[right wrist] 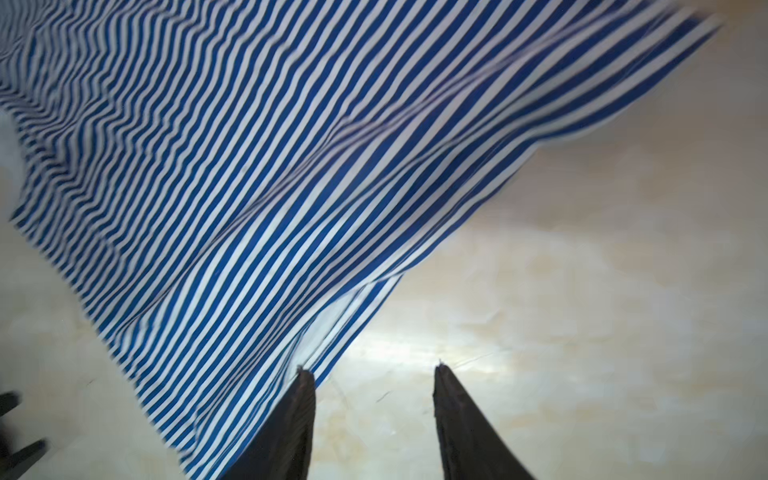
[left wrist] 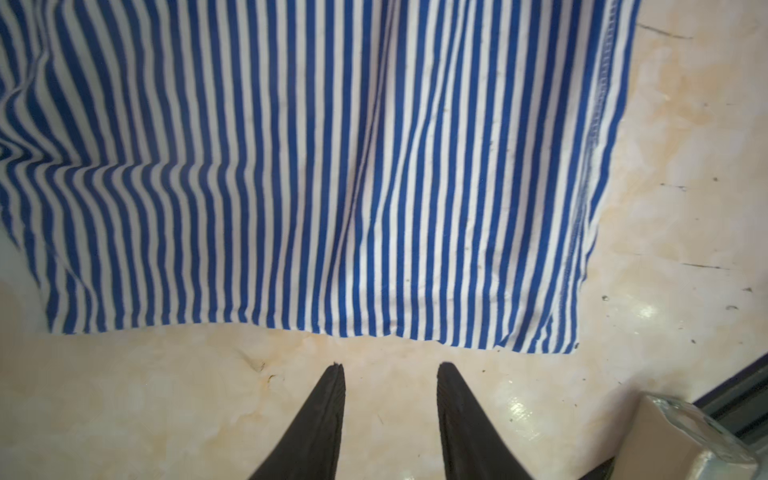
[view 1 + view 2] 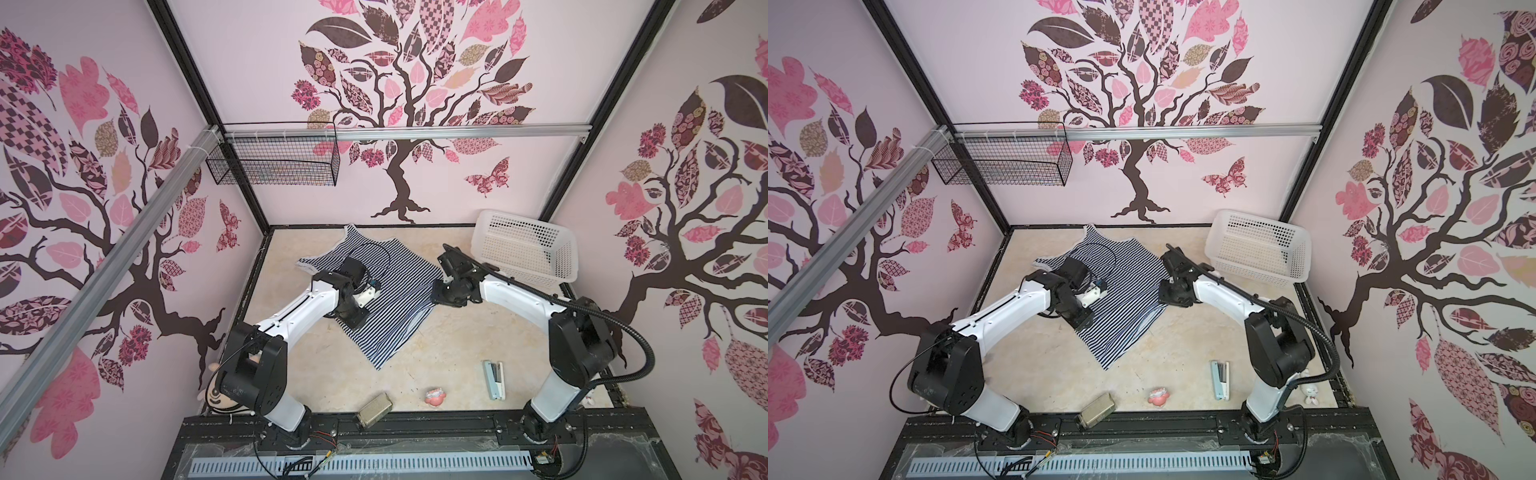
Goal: Fold and stack tank tops
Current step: Smooth out the tank top at the center of the table.
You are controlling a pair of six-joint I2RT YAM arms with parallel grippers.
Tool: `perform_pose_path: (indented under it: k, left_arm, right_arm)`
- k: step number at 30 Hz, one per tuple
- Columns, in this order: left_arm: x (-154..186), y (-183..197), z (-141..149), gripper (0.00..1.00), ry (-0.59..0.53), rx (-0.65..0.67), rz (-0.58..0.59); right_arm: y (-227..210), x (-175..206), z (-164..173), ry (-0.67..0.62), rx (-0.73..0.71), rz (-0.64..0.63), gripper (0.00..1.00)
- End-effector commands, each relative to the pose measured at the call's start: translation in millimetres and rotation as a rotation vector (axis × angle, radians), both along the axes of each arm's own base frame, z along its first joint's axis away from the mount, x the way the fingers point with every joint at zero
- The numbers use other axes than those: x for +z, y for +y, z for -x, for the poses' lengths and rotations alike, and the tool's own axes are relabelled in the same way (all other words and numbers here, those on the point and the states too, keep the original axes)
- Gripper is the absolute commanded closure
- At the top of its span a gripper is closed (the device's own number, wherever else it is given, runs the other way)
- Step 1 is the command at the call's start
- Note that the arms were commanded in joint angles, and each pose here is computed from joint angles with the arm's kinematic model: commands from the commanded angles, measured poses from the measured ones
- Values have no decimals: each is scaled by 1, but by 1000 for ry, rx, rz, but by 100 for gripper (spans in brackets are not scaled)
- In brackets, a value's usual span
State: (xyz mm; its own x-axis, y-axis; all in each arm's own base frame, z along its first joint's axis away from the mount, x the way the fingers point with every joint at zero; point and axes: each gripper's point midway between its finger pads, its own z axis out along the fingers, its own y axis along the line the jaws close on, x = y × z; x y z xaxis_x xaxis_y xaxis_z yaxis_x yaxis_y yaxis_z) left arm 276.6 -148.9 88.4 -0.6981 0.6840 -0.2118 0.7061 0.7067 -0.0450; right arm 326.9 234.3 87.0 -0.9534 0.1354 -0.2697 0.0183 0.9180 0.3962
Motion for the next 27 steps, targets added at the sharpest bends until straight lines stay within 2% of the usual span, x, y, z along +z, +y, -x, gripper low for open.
perform_pose_path:
  k: [1, 5, 11, 16, 23, 27]
  left_arm:
    - [-12, -11, 14, 58, 66, -40, 61]
    - [-25, -11, 21, 58, 88, -60, 59]
    - [-45, -8, 26, 58, 122, -69, 38]
    - [-52, -5, 30, 58, 131, -69, 23]
    - [-56, 1, 32, 58, 119, -57, -1]
    - [-62, 4, 30, 58, 115, -48, -17]
  right_arm:
    - [31, 12, 17, 47, -1, -235, 47]
    - [46, 6, 32, 87, 16, -324, 48]
    - [61, 2, 32, 112, 6, -416, 51]
    - [65, -10, 19, 129, -20, -376, 53]
    - [64, -37, 8, 179, -51, -219, 53]
    - [68, -41, 7, 184, -53, -202, 53]
